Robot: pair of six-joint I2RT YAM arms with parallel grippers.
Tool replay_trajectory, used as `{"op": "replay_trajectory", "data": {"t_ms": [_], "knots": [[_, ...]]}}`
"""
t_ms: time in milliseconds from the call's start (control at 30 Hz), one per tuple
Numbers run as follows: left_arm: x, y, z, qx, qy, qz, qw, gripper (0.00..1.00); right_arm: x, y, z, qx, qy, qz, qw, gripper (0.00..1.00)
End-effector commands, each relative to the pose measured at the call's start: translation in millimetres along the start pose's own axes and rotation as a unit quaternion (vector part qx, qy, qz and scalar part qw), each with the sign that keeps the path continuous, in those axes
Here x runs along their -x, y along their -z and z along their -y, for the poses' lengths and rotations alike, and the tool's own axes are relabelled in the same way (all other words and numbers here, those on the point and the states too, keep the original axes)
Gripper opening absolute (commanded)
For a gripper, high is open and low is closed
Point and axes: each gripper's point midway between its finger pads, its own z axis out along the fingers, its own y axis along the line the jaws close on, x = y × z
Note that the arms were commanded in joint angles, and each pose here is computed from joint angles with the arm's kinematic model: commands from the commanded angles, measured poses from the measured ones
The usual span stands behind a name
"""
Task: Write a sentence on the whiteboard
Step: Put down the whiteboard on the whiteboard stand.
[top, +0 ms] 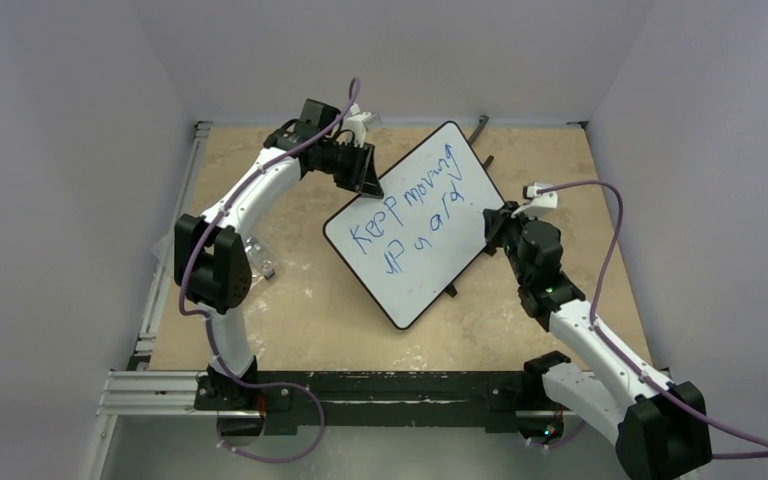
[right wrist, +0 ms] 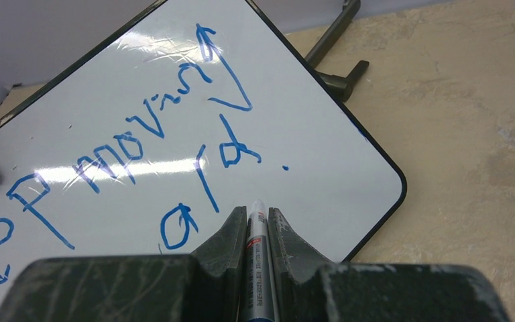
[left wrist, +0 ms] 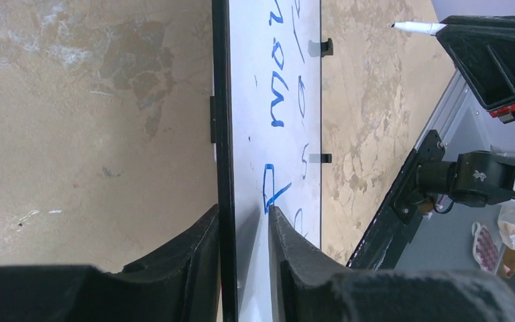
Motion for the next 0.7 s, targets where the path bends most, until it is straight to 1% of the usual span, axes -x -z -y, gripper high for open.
{"op": "replay_trajectory", "data": {"t_ms": [0,233,367,500,667], "knots": [[11.3,0.0,12.1,-0.016,-0.039,0.021,0.999,0.29,11.1,2.4,-3.3,0.007,-0.009,0.023,1.000,0.00],[11.7,1.7,12.4,-0.013,-0.043,0.023,0.999,0.35,9.2,2.1,-3.2,0.008,-0.009,0.021,1.000,0.00],[12.7,3.8,12.9,-0.010,-0.046,0.026,0.999,0.43,8.6,2.1,-3.7,0.010,-0.010,0.020,1.000,0.00],[16.2,8.9,16.2,-0.007,-0.053,0.033,0.998,0.47,8.2,2.1,-3.7,0.010,-0.009,0.019,1.000,0.00],[17.2,10.6,15.2,-0.001,-0.055,0.035,0.998,0.48,7.2,1.4,-4.4,0.011,-0.009,0.018,1.000,0.00]]}}
